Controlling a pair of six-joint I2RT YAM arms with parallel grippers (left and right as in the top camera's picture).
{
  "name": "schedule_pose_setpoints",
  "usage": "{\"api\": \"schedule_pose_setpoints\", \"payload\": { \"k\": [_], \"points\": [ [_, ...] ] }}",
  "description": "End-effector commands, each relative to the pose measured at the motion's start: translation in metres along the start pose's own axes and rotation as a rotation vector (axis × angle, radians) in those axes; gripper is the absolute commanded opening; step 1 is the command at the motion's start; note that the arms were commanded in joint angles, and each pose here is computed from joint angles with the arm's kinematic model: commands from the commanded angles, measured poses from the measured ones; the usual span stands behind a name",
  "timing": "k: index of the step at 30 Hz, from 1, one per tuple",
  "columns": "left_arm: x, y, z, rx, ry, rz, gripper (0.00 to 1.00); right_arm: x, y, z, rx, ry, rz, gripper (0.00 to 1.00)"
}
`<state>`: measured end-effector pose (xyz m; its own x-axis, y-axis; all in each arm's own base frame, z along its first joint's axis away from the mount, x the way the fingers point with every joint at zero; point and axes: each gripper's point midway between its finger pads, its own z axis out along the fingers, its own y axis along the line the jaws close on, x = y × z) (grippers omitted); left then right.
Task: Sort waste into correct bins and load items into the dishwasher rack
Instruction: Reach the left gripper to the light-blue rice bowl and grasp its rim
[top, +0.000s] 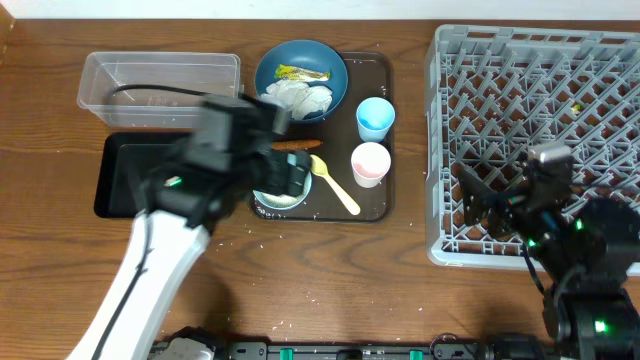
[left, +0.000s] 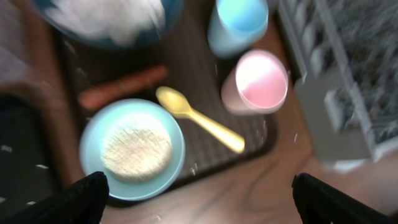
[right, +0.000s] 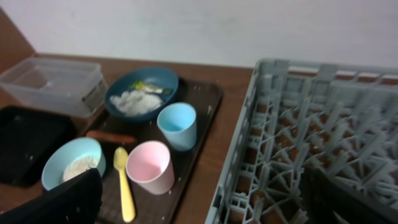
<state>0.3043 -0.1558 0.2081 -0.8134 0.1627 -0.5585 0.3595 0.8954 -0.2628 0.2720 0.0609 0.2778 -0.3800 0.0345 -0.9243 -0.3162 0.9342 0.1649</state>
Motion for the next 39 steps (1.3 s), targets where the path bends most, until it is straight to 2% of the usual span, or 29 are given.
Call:
{"api": "schedule_pose_setpoints", "payload": {
  "k": [1, 5, 10, 19, 22, 28, 32, 39],
  "points": [
    [0.011, -0.007, 0.026, -0.038, 0.086, 0.063, 0.97, -0.001, 0.014, 0.005, -0.078, 0.02, -0.029, 0.99],
    [0.03, -0.012, 0.063, -0.03, 0.205, 0.075, 0.97, 0.003, 0.018, 0.009, -0.116, 0.042, -0.012, 0.99],
    [0.043, -0.005, 0.101, -0.038, 0.282, 0.061, 0.96, 0.006, 0.019, 0.01, -0.124, 0.057, -0.005, 0.99],
    [0.08, 0.011, 0.142, -0.07, 0.444, 0.029, 0.73, 0.013, 0.019, 0.009, -0.123, 0.083, 0.006, 0.94],
    [0.083, 0.014, 0.146, -0.083, 0.457, 0.029, 0.64, 0.013, 0.019, 0.009, -0.123, 0.083, 0.006, 0.92],
    [0.09, 0.029, 0.147, -0.167, 0.465, 0.035, 0.54, 0.013, 0.019, 0.009, -0.123, 0.084, 0.006, 0.89],
    [0.087, 0.031, 0.148, -0.178, 0.452, 0.025, 0.42, 0.013, 0.019, 0.009, -0.123, 0.083, 0.006, 0.89],
    [0.084, 0.037, 0.151, -0.212, 0.428, 0.036, 0.41, 0.013, 0.019, 0.009, -0.123, 0.084, 0.006, 0.88]
  ]
}}
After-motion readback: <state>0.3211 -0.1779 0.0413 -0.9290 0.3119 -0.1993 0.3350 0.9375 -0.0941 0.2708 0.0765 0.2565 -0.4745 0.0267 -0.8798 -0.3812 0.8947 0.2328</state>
